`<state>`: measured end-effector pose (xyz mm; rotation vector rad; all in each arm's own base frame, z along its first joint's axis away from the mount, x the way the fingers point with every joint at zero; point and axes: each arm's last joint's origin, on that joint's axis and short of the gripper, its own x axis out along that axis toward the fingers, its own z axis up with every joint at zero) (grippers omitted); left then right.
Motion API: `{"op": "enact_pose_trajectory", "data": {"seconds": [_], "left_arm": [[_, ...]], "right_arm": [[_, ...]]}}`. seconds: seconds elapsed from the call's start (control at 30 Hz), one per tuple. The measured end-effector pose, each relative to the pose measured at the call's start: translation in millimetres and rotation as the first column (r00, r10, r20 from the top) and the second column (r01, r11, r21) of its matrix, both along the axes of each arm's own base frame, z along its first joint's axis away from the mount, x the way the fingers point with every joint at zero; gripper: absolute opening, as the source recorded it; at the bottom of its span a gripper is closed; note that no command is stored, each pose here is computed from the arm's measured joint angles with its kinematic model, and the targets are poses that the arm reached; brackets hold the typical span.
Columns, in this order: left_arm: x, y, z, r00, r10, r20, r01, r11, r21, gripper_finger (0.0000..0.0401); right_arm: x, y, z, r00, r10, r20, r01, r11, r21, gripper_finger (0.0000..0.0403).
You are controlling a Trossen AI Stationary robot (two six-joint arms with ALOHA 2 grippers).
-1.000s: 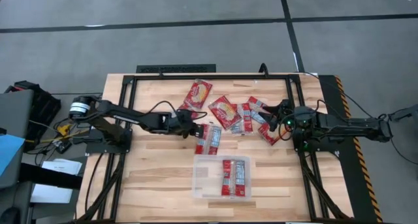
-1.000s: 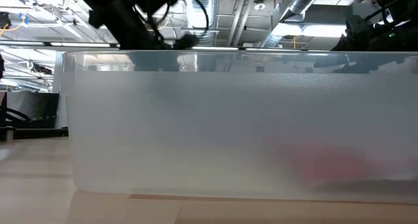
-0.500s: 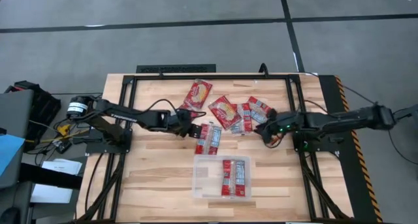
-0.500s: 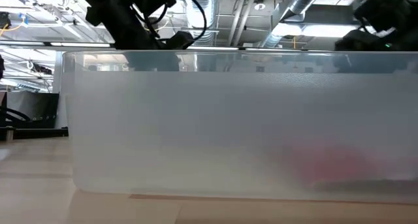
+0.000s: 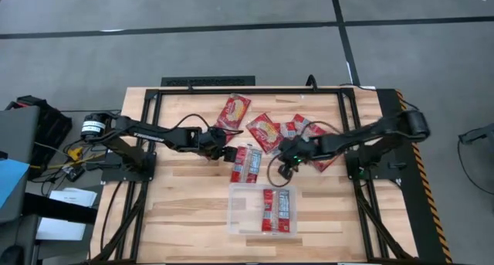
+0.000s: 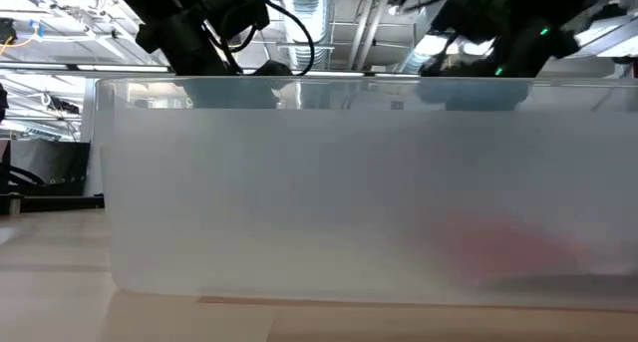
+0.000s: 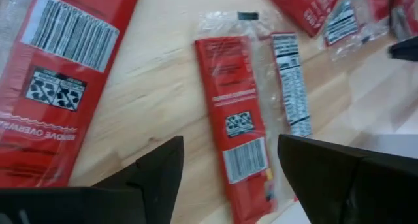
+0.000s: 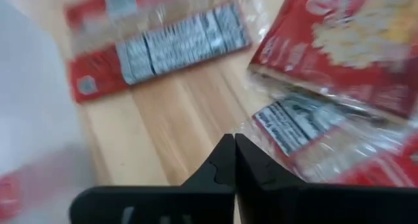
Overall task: Sort popcorn bags into baskets
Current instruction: Put the red popcorn bag into the white bin
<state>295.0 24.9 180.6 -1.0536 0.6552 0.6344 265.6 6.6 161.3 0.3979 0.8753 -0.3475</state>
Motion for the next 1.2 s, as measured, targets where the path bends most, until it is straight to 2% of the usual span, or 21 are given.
{"op": "enact_pose_trajectory", "data": {"seconds": [0.2, 0.33, 0.47, 0.6, 0.73, 0.93, 1.2], "left_arm": [[2, 1, -11, 0.999, -0.015, -0.049, 0.015, 1.0, 0.005, 0.0233], [8, 3, -23, 0.997, -0.053, -0.065, 0.052, 0.999, -0.009, 0.0252], [12, 6, -35, 0.993, -0.074, -0.09, 0.074, 0.997, -0.002, 0.0275], [15, 9, -40, 0.991, -0.102, -0.083, 0.102, 0.995, 0.0, 0.0282], [19, 10, -45, 0.989, -0.137, -0.062, 0.138, 0.991, 0.0, 0.0282], [26, 11, -53, 0.984, -0.176, -0.028, 0.175, 0.984, -0.014, 0.0279], [29, 14, -55, 0.981, -0.195, 0.005, 0.195, 0.98, -0.027, 0.0278]], "right_arm": [[27, 8, -22, 0.996, 0.033, -0.078, -0.033, 0.999, -0.006, 0.0017], [46, 13, -24, 0.997, 0.059, -0.052, -0.058, 0.998, 0.008, 0.0006], [63, 15, -24, 0.997, 0.059, -0.043, -0.058, 0.998, 0.02, 0.0015], [76, 14, -26, 0.997, 0.061, -0.042, -0.059, 0.998, 0.033, 0.0012], [84, 15, -35, 0.997, 0.05, -0.06, -0.047, 0.997, 0.057, 0.0007], [92, 16, -41, 0.996, 0.051, -0.074, -0.045, 0.996, 0.074, 0.0027], [97, 4, -37, 0.996, 0.066, -0.056, -0.062, 0.995, 0.079, 0.0006]]}}
